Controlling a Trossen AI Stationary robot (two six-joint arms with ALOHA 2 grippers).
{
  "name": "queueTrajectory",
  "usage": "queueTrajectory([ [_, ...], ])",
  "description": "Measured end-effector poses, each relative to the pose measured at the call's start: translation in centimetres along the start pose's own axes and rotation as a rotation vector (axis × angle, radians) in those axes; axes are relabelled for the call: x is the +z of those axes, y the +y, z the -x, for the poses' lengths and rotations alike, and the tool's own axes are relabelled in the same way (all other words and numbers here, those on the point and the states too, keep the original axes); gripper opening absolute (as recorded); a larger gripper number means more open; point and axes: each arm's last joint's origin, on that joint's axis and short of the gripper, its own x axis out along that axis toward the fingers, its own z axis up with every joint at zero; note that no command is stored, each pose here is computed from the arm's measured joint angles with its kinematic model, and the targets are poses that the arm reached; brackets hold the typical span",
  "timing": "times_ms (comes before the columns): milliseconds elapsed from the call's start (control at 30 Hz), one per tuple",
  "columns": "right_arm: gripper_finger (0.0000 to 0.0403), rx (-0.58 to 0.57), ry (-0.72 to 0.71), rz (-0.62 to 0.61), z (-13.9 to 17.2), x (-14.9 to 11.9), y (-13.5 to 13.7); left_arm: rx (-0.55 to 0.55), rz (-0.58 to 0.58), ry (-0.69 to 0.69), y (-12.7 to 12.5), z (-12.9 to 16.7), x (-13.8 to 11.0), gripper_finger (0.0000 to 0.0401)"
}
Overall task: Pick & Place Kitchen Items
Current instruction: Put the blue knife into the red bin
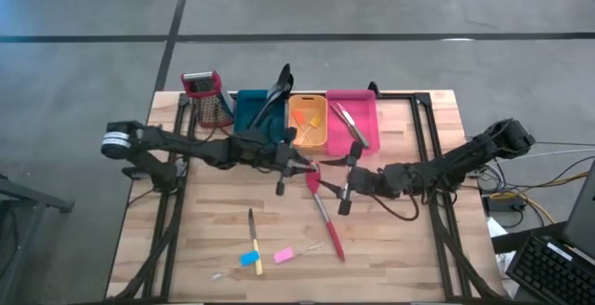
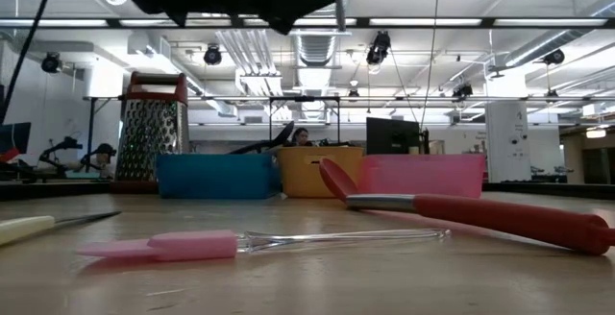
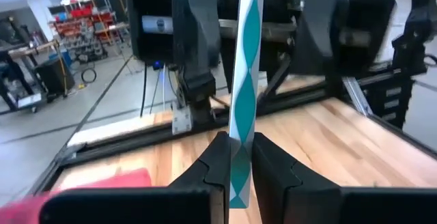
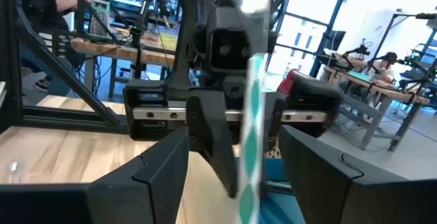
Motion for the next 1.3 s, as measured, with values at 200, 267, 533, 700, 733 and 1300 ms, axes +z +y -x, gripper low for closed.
queueTrajectory([
  [200, 0.0209, -0.001, 0.006, 0.003, 0.0, -0.2, 0.0, -0.040, 0.003, 0.013, 0.5, -2.3, 0.6, 0.0037],
  [267, 0.0194, -0.002, 0.007, 0.004, 0.0, -0.2, 0.0, -0.061, 0.004, 0.013, 0.6, -2.7, 0.9, 0.0037],
  [533, 0.0032, -0.006, 0.013, 0.029, 0.0, -0.2, 0.0, -0.074, 0.005, 0.044, 0.6, -2.7, 0.9, 0.0037],
  [700, 0.0024, -0.004, 0.031, 0.041, 0.0, -0.5, 0.0, -0.064, 0.023, 0.103, 0.6, -2.5, 0.5, 0.0064],
  [733, 0.0024, -0.013, 0.038, 0.049, 0.0, -0.5, 0.0, -0.042, 0.028, 0.130, 0.6, -2.3, 0.5, 0.0075],
  [1300, 0.0024, -0.403, 0.269, 0.085, -0.9, -0.7, -6.9, 0.798, 0.126, 0.523, 1.1, 7.8, 3.4, 0.0165],
])
